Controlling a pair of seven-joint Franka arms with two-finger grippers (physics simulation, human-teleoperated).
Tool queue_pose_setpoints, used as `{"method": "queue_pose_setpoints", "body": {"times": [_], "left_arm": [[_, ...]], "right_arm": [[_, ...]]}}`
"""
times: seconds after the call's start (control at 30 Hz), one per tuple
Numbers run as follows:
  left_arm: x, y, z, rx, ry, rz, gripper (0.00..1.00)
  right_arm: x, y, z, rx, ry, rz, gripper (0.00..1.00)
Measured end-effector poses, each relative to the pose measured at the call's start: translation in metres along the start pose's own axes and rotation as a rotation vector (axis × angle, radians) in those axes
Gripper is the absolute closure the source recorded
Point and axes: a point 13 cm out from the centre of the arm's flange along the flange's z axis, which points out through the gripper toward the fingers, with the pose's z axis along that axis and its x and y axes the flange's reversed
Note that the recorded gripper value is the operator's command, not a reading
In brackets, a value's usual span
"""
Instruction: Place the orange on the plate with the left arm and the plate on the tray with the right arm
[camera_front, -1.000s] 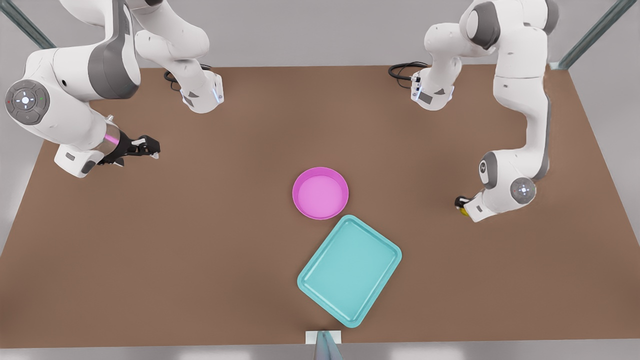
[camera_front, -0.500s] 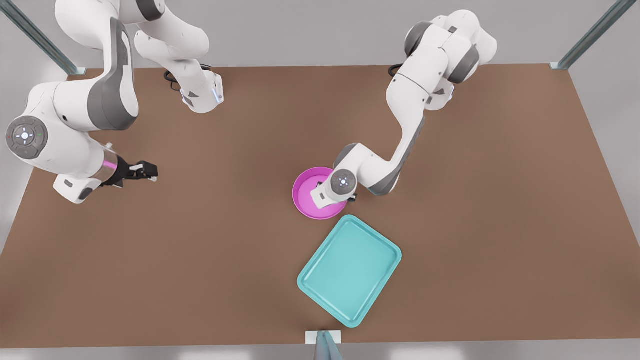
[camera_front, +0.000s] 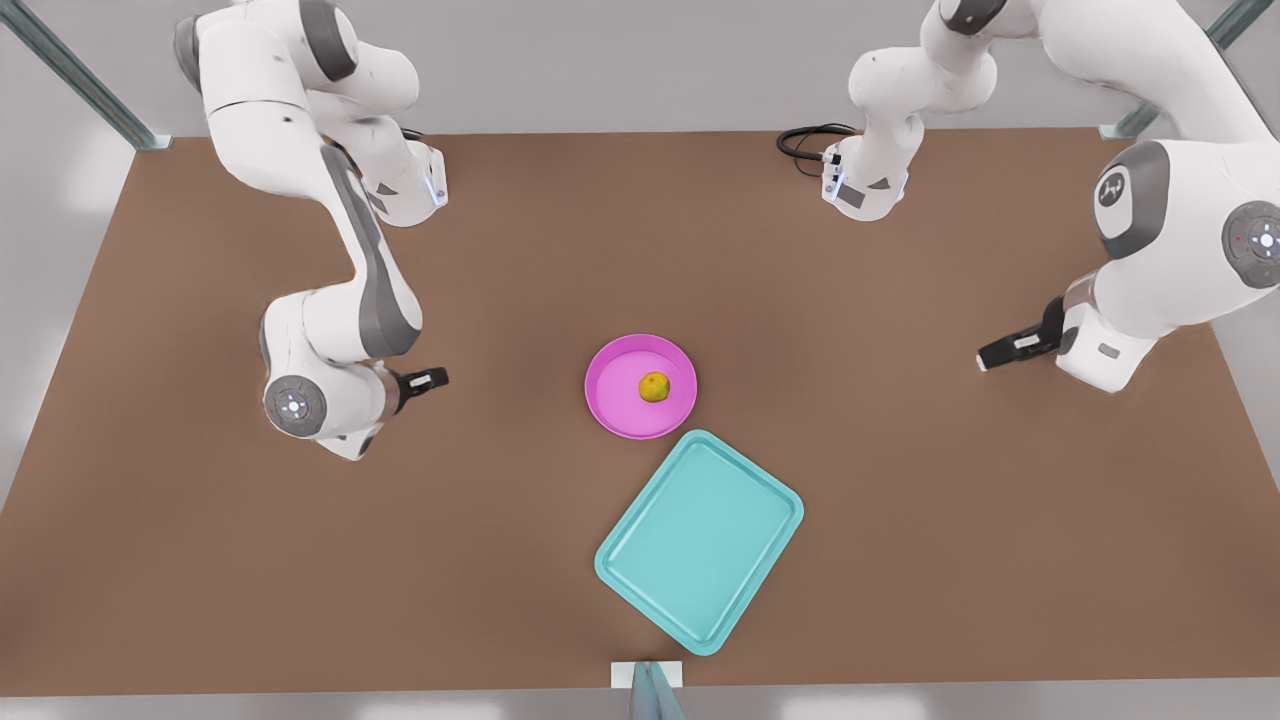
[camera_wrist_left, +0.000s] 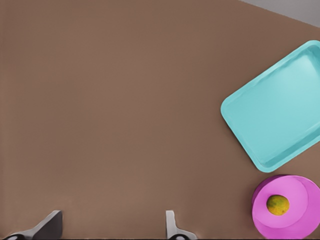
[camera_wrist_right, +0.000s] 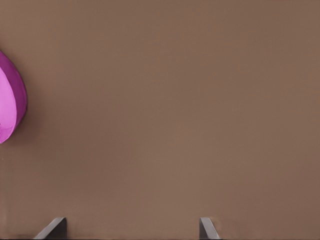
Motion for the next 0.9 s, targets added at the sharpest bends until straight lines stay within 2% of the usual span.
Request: {"method": "queue_pose_setpoints", "body": {"times": [0.13,0.23,0.37,0.47,0.9], "left_arm": [[-0.006,0.002,0.035,-0.053,0.036,0.067,0.00],[-0.004,-0.011,0.037,-0.038,0.036,0.120,0.00],[-0.005,-0.015,0.041,-0.026,0.041,0.159,0.00],[-0.007,-0.015,0.042,-0.023,0.041,0.181,0.00],[-0.013,-0.043,0.064,-0.049,0.045,0.288,0.00]], "right_arm": [[-0.014,0.102,0.111,-0.115,0.033,-0.037,0.00],[-0.035,0.175,0.153,-0.199,-0.030,-0.035,0.00],[-0.062,0.206,0.155,-0.286,-0.135,0.025,0.00],[-0.073,0.211,0.159,-0.307,-0.173,0.056,0.00],[-0.096,0.223,0.200,-0.293,-0.195,0.083,0.00]]}}
